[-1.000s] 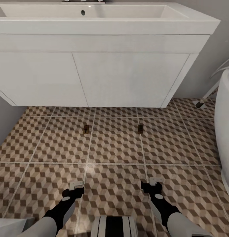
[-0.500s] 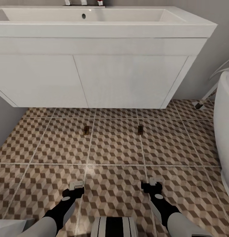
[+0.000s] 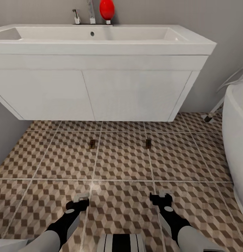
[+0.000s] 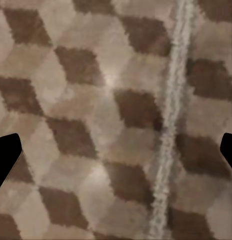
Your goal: Take the four mousetraps from the cabinet in the bathroom and place them on the bathroom floor. Make sure all four end up on the same floor surface, and ensure that at least two of them are either under or directly next to the same bathroom sink.
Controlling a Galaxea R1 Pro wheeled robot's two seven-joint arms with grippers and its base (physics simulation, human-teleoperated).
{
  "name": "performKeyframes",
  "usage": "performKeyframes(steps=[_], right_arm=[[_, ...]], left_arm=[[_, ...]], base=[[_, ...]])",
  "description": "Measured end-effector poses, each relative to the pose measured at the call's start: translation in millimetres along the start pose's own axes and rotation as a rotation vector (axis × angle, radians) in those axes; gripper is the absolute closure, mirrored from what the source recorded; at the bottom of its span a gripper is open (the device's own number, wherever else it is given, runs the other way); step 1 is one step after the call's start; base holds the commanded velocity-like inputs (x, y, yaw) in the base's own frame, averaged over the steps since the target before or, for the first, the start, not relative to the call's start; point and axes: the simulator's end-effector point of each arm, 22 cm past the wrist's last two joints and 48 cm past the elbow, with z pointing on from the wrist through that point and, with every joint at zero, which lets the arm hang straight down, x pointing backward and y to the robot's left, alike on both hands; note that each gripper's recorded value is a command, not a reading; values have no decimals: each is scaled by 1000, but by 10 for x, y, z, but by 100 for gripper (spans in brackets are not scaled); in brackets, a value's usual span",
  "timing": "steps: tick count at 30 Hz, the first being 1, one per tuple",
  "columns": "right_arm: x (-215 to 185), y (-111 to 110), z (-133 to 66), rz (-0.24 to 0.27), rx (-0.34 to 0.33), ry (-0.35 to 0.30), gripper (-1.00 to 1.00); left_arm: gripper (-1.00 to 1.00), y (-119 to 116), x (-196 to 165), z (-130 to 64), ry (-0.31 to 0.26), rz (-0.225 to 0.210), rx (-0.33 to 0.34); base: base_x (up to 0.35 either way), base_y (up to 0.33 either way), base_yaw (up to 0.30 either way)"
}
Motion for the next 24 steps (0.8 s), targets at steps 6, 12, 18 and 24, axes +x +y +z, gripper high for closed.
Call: performKeyframes(steps=[6, 12, 18, 24], right_arm=[[-141, -11, -54, 3, 1, -24, -100], [-281, -21, -111, 6, 1, -49, -100], [-419, -29, -172, 8, 0, -73, -100], [-555, -38, -236, 10, 0, -96, -100]], left_arm=[[-100, 5, -135, -62, -25, -4, 1], [-100, 12, -267, -127, -49, -8, 2], [-100, 18, -396, -195, -73, -13, 3], [-100, 23, -525, -267, -98, -17, 4]], base=[[0, 0, 0], [0, 0, 0], [0, 0, 0], [0, 0, 0]])
